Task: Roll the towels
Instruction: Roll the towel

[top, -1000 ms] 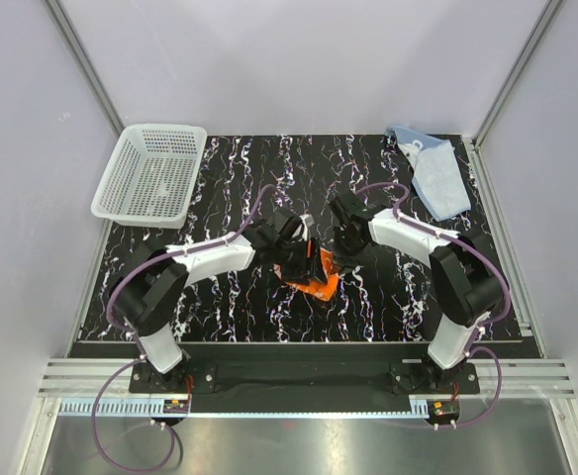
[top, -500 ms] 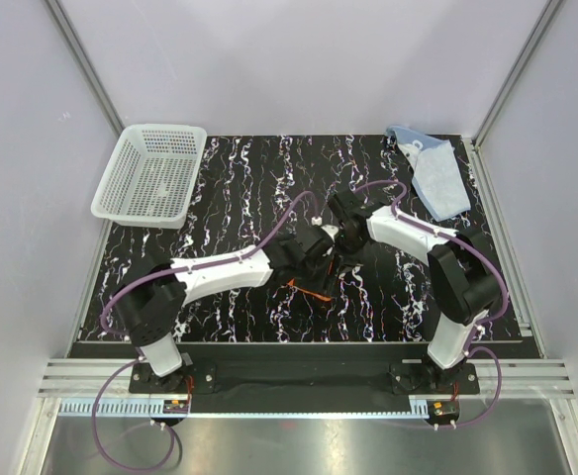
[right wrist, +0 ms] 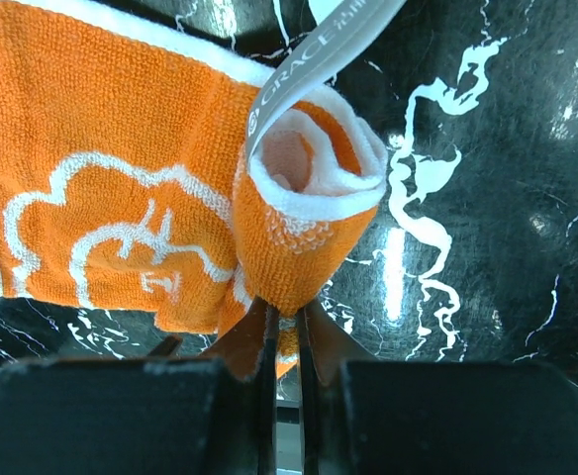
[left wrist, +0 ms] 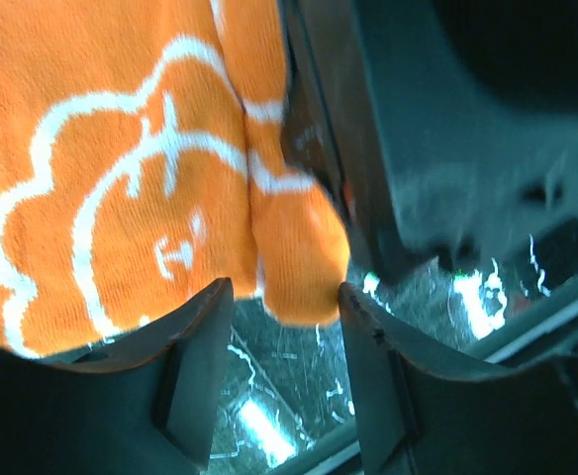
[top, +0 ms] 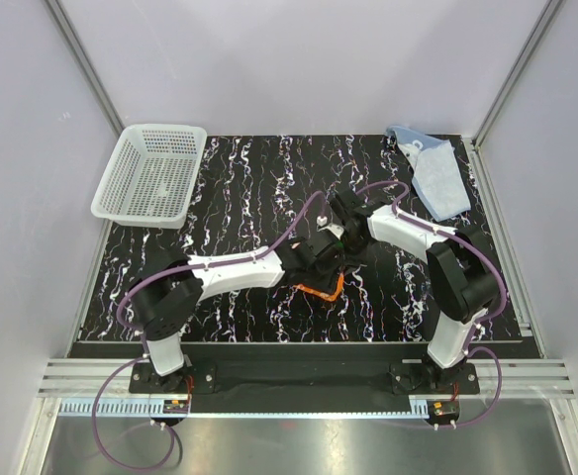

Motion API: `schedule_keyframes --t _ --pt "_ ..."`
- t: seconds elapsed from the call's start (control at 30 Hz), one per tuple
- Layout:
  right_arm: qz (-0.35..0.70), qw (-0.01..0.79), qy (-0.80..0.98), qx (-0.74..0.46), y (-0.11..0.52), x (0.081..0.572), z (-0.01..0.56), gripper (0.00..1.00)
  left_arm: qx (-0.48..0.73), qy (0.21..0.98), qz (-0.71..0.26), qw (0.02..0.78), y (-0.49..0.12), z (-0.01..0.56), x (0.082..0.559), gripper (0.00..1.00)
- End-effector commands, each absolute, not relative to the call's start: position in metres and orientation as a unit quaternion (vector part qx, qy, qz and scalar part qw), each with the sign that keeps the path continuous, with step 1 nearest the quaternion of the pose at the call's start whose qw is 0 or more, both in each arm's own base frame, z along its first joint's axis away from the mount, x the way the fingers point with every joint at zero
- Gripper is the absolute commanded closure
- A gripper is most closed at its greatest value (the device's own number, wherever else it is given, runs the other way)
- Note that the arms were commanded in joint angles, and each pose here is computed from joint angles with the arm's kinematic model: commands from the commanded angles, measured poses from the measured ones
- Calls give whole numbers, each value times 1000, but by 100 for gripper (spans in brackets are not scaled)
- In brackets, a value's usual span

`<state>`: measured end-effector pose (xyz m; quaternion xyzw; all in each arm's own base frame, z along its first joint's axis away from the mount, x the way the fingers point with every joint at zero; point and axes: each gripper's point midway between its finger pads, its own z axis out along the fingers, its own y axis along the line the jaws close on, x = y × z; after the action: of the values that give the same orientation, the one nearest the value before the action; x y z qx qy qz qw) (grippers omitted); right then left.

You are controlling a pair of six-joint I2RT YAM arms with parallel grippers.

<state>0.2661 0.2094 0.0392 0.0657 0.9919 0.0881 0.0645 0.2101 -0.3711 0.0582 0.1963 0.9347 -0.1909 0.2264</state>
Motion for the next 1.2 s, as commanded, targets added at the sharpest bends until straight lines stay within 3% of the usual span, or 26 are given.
schedule_keyframes --t 0.0,0.17,0.33,0.47,0.6,0.67,0.8,0.9,0.93,1.03,1.17 --pt "113 78 990 42 224 267 55 100 222 923 -199 242 -389 56 210 49" --pt "121 80 989 42 228 269 59 100 226 918 -205 253 -397 57 205 43" --pt "122 81 988 39 228 268 62 100 222 923 -192 248 -394 42 202 49" --pt "129 77 988 37 231 268 63 100 215 921 -207 249 -396 35 196 62" --pt "133 74 988 39 233 268 63 100 209 921 -217 247 -396 32 193 91" --pt "134 75 987 39 233 268 63 100 209 920 -223 246 -395 35 191 100" --pt "129 78 988 40 231 269 65 98 212 914 -254 235 -400 43 183 100" --pt "113 87 989 41 225 273 68 83 207 911 -288 212 -403 48 174 100" --pt "97 91 990 42 219 274 70 67 196 909 -302 212 -404 53 175 100" --pt "84 117 988 53 207 289 86 44 184 906 -328 193 -401 52 172 100" --pt "92 147 981 80 184 310 109 35 163 910 -334 185 -391 51 180 100"
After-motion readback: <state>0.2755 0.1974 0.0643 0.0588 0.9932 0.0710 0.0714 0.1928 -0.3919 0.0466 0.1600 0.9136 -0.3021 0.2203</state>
